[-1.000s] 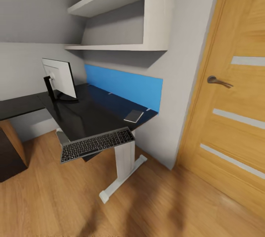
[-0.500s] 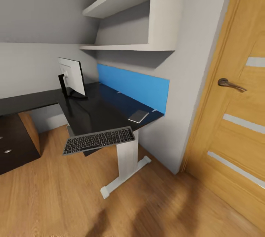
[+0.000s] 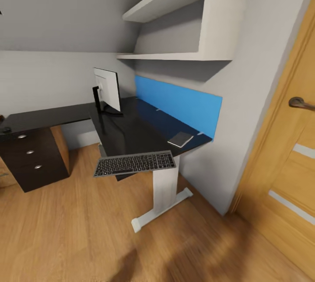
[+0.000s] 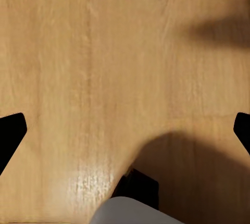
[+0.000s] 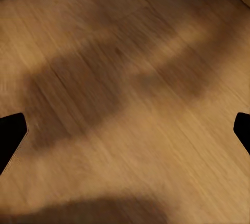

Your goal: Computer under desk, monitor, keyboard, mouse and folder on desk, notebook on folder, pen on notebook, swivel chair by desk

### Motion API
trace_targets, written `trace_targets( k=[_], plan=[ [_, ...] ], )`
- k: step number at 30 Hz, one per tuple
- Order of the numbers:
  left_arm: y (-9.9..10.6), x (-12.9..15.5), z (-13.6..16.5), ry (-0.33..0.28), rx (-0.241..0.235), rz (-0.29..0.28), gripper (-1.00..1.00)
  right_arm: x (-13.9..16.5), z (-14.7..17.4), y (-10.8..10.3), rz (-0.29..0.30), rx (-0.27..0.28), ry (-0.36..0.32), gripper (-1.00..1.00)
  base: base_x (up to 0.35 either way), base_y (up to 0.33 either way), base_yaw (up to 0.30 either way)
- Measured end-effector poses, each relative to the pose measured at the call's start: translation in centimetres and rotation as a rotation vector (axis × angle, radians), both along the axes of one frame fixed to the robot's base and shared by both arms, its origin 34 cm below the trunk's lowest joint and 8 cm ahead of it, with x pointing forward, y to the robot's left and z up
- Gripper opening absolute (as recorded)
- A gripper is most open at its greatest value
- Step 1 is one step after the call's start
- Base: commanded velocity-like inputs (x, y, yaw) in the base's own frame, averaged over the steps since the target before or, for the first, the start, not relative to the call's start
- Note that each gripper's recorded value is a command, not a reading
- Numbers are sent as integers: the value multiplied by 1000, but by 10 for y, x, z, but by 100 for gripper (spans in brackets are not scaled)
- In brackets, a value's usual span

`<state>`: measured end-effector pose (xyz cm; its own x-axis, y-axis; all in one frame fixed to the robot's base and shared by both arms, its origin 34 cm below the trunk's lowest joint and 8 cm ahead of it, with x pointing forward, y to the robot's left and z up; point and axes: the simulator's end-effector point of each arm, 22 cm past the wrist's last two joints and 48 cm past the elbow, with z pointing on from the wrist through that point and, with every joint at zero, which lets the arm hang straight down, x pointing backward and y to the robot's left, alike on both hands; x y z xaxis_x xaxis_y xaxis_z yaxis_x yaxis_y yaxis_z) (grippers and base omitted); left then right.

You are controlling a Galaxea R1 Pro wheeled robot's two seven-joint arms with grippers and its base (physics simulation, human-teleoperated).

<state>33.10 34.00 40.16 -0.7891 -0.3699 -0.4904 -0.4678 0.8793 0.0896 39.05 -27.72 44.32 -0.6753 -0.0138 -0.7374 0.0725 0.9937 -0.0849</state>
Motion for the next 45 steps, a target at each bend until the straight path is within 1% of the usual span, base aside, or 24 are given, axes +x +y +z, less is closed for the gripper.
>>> trace_targets(
  k=[7, 18, 36, 45],
  plan=[
    [0, 0, 0, 1, 0, 1, 100, 0, 0, 0, 0, 0, -1, 100, -128, -126, 278],
    [0, 0, 0, 1, -1, 0, 100, 0, 0, 0, 0, 0, 0, 100, -218, -236, 278],
    [1, -1, 0, 3, 5, 4, 100, 0, 0, 0, 0, 0, 1, 100, -202, -281, 278],
    [1, -1, 0, 3, 6, 1, 100, 0, 0, 0, 0, 0, 1, 100, -49, -326, 278]
  ],
)
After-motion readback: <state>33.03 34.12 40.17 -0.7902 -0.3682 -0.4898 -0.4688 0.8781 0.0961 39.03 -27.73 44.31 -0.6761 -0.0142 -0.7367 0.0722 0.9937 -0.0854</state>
